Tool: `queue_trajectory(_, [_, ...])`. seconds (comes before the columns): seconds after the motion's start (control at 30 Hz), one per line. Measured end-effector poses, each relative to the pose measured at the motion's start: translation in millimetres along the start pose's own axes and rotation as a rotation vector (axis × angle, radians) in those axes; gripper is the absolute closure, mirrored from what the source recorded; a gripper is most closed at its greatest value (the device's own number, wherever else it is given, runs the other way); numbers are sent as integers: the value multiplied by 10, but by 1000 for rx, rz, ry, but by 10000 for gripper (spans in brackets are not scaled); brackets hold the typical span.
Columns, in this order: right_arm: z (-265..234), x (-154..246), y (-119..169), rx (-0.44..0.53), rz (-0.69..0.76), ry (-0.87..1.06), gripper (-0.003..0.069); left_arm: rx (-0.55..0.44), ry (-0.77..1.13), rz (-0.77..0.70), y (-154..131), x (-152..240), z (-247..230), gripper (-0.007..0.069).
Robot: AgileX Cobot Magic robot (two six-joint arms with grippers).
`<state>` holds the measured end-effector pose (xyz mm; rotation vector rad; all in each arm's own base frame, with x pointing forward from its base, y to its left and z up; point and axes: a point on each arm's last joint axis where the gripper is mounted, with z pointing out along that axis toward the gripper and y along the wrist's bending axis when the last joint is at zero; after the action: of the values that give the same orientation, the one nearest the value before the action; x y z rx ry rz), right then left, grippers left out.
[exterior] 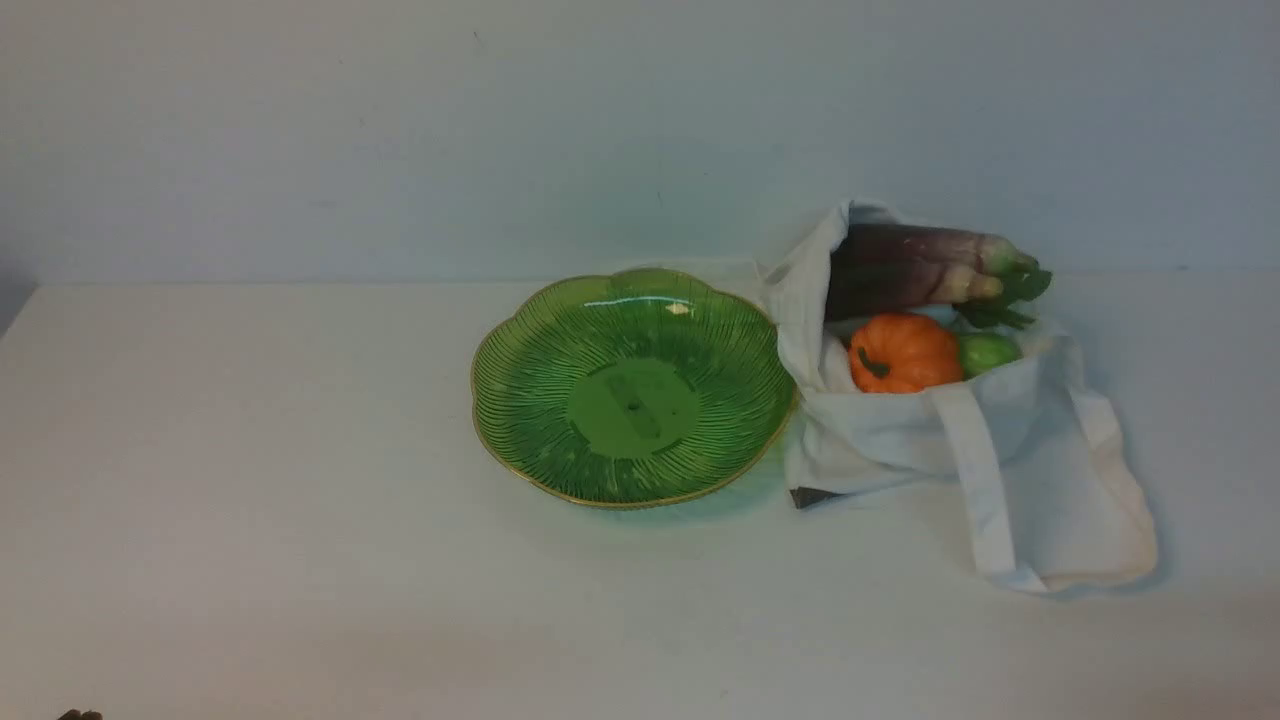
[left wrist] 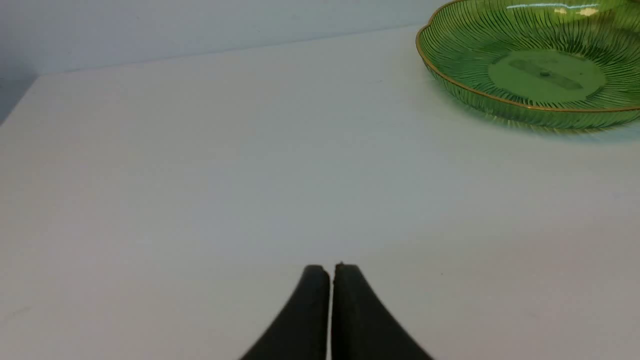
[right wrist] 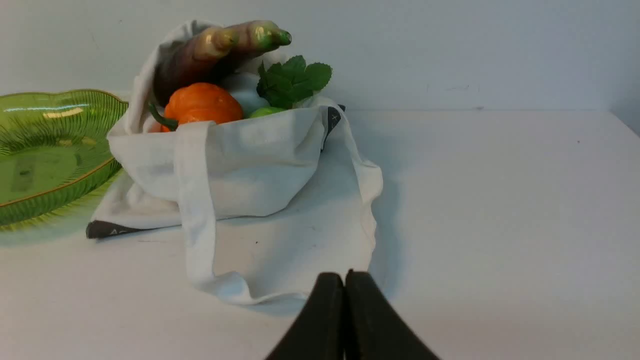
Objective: Take vegetables from cloth bag on white table place on plate.
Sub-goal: 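Reach into the white cloth bag and grasp a vegetable inside with the right gripper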
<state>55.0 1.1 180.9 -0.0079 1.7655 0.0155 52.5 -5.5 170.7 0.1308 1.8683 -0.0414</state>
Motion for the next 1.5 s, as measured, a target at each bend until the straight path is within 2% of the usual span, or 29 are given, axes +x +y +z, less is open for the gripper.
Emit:
queue_trajectory(1.43, [0,0,0,0,2,0,673,0,0,0,0,0,0,630])
queue_trajectory(1.5, [0,-1,7,-8,55,-1,673,0,0,0,0,0,0,630])
